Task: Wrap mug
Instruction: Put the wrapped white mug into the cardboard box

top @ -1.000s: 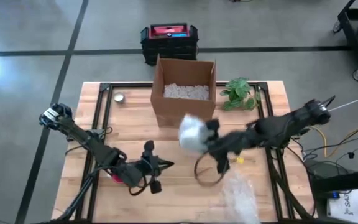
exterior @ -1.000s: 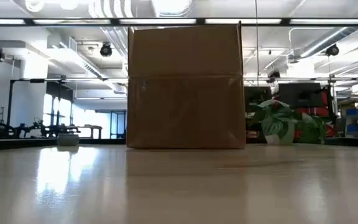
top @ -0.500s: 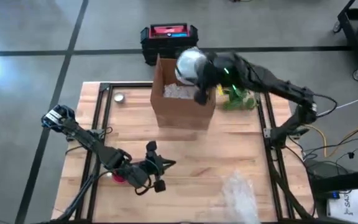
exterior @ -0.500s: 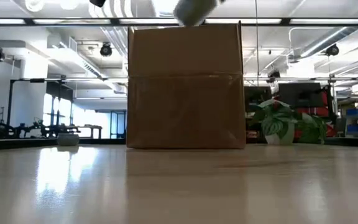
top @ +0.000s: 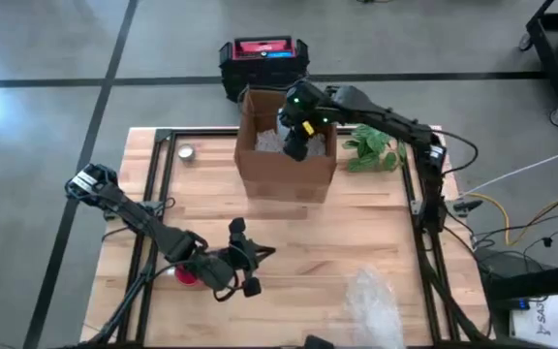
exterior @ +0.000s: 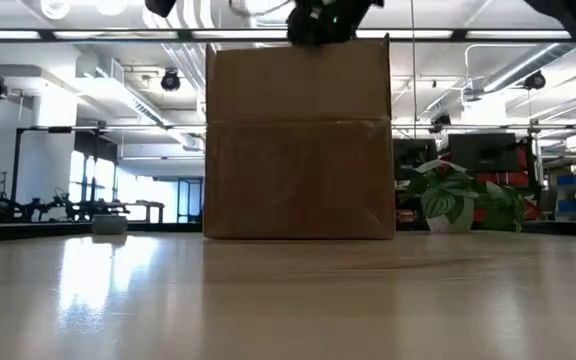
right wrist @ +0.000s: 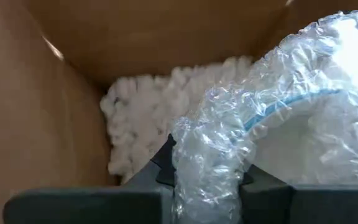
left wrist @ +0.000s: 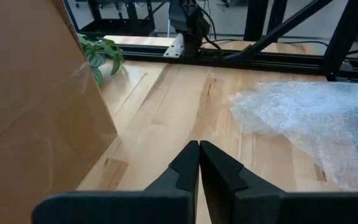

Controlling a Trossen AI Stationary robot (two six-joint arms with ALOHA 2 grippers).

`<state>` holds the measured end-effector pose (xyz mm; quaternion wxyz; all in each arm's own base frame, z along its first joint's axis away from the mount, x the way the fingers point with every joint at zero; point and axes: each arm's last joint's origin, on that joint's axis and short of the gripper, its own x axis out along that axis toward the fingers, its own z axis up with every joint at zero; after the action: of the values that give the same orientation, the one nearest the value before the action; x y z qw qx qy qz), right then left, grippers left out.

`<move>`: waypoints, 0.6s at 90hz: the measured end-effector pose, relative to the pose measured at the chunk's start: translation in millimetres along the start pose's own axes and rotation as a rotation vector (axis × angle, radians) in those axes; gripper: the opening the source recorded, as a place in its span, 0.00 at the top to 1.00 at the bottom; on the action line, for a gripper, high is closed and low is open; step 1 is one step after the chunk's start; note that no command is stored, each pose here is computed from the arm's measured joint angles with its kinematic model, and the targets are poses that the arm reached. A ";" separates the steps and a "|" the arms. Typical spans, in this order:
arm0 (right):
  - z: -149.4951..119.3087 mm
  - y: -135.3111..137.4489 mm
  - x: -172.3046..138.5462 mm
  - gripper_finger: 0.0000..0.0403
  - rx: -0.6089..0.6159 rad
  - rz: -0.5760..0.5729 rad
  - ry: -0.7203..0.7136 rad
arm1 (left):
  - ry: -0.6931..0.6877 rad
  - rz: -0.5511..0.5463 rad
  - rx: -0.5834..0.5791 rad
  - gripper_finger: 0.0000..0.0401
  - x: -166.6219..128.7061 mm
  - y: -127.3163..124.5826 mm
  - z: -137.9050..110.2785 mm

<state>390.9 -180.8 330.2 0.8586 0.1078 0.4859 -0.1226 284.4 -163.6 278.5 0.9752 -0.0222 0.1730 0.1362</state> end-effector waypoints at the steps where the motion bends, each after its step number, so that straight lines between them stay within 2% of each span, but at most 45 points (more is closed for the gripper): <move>1: -0.1 -0.4 1.2 0.92 0.001 -0.007 0.003 | 0.000 0.000 0.000 1.00 0.0 0.0 0.0; 26: -3.1 -3.0 20.4 0.83 0.027 0.043 0.058 | 0.011 -0.024 0.000 1.00 0.0 -0.7 -0.4; 54: -1.5 -1.1 20.3 0.51 0.004 0.044 0.044 | 0.011 -0.024 0.000 1.00 0.0 -0.7 -0.4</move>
<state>399.4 -183.6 311.9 0.8500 0.1230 0.5018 -0.1025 284.4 -164.3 278.1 0.9758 -0.0251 0.1780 0.1242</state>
